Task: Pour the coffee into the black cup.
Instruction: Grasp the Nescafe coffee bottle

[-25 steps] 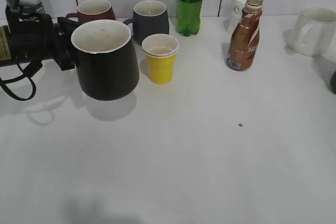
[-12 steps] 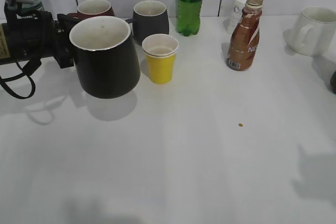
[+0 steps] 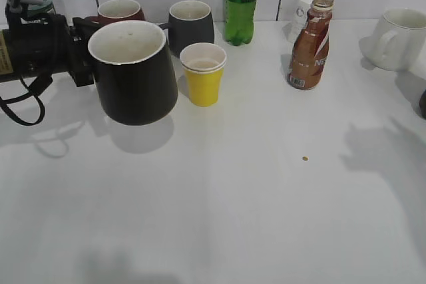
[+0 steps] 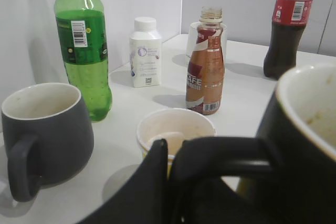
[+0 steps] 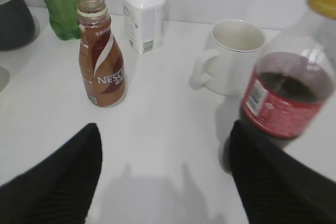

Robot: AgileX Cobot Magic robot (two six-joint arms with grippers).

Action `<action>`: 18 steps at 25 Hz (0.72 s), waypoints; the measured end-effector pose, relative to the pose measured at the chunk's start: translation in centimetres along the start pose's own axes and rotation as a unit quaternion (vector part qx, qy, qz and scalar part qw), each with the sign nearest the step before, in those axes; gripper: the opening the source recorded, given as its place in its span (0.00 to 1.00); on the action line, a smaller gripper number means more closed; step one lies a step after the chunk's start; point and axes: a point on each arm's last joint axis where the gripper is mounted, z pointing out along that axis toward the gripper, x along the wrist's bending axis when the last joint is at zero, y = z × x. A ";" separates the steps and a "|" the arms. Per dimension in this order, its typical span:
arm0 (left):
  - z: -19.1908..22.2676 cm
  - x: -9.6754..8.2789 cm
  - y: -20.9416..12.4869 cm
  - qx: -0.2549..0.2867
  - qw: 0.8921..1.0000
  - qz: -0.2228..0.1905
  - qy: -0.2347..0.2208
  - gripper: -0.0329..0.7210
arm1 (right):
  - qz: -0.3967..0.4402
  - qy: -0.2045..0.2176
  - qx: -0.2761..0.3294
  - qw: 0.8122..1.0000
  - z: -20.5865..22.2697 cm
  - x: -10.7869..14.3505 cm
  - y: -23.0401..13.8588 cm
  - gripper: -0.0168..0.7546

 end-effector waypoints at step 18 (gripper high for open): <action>0.0 0.0 0.0 0.000 1.000 0.000 0.000 0.10 | 0.035 0.031 -0.059 0.997 9.6 4.8 -3.2 0.78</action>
